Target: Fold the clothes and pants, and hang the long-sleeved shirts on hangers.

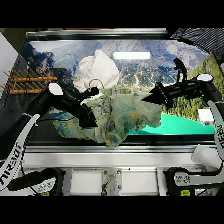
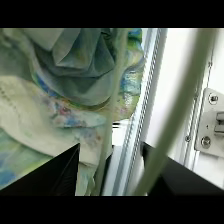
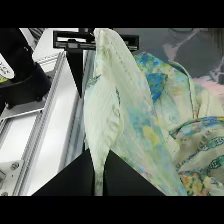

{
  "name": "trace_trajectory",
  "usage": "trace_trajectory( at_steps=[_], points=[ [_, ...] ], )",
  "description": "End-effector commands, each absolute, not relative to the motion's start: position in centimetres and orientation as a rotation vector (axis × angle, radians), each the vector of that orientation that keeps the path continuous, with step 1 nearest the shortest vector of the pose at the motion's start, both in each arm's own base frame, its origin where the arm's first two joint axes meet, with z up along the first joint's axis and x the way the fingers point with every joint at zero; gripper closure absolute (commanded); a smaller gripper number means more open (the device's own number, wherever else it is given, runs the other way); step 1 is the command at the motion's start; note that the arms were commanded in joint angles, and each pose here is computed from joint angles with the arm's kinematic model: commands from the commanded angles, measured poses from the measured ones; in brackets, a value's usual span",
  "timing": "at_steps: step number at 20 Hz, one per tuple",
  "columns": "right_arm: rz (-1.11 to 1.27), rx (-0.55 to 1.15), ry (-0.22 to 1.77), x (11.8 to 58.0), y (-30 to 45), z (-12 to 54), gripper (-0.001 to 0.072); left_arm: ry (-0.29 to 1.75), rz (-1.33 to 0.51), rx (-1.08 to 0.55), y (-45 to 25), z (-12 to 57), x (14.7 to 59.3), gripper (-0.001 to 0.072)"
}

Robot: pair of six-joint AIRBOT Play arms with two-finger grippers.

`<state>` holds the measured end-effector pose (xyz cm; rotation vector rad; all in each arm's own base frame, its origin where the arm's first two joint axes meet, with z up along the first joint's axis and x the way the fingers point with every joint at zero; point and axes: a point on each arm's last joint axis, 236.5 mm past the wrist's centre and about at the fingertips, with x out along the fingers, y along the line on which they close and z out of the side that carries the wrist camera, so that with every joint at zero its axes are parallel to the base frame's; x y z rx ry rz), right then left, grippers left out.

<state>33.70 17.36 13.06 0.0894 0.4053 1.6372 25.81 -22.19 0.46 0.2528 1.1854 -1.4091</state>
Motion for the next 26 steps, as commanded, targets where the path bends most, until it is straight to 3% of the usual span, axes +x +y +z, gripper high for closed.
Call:
trace_trajectory(
  at_steps=[1,7,8,9,10,20,26],
  points=[
    [1.626,0.109,0.399,34.0,17.4,13.4,0.0706,1.272,-1.291,0.117,-21.0,0.7,26.7,0.0313],
    [1.576,0.122,0.423,35.0,17.5,13.0,0.0706,1.263,-1.301,0.041,-21.2,1.6,26.8,0.0311],
    [1.574,0.129,0.430,35.0,17.5,13.0,0.0706,1.266,-1.300,0.038,-21.2,1.6,26.7,0.0243],
    [1.569,0.129,0.434,35.1,17.5,13.0,0.0706,1.284,-1.273,0.016,-21.1,1.6,26.9,0.0064],
    [1.557,0.126,0.435,35.4,17.4,12.9,0.0706,1.306,-1.233,-0.015,-20.9,1.8,27.3,0.0015],
    [1.493,0.110,0.421,36.4,16.8,13.4,0.0706,1.143,-0.752,-0.302,-12.6,9.5,36.4,0.0036],
    [1.319,0.015,0.343,38.0,15.2,16.9,0.0706,1.120,-0.389,-0.426,-8.5,6.3,33.9,0.0036]
  ],
)
